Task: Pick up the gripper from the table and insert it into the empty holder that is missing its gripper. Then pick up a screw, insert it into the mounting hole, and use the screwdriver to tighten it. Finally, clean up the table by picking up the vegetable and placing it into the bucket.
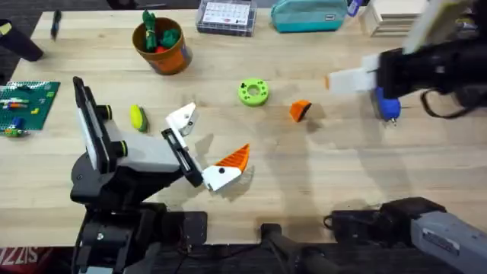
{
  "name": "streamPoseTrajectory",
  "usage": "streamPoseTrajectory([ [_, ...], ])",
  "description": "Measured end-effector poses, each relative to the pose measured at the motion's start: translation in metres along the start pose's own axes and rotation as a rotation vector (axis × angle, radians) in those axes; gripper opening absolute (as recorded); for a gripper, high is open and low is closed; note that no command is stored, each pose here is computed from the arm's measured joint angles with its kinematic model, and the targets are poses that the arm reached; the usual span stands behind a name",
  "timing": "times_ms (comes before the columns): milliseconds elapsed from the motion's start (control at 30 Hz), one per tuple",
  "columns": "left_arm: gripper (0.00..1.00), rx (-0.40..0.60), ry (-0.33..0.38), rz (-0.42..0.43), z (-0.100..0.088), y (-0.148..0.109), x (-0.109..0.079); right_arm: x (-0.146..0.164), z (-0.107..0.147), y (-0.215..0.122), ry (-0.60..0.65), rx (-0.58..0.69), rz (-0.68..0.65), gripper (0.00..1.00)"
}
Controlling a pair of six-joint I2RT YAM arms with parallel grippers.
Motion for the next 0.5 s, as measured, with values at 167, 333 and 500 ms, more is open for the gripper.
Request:
streamPoseTrajectory([
  [167,0.986,0.000,0.000,0.000,0.000,0.000,0.000,0.021,-0.007,0.025,-0.112,0.141,-0.101,0.994],
  [333,0.986,0.000,0.000,0.000,0.000,0.000,0.000,0.030,-0.004,0.051,-0.180,0.232,-0.150,0.994],
  [500,0.985,0.000,0.000,0.000,0.000,0.000,0.000,0.027,0.002,0.074,-0.196,0.316,-0.156,0.993],
])
Point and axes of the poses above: each hand's point on the last joint's axis, 136 mm out from that joint toward the fingers, its own y axis out along the fingers, its own x axis along the line the jaws close on, z = x × y, the point moved 7 cm from there along -y, back along the fingers, and after that the axes turned 5 degrees about -y, right-handed, at the moved point
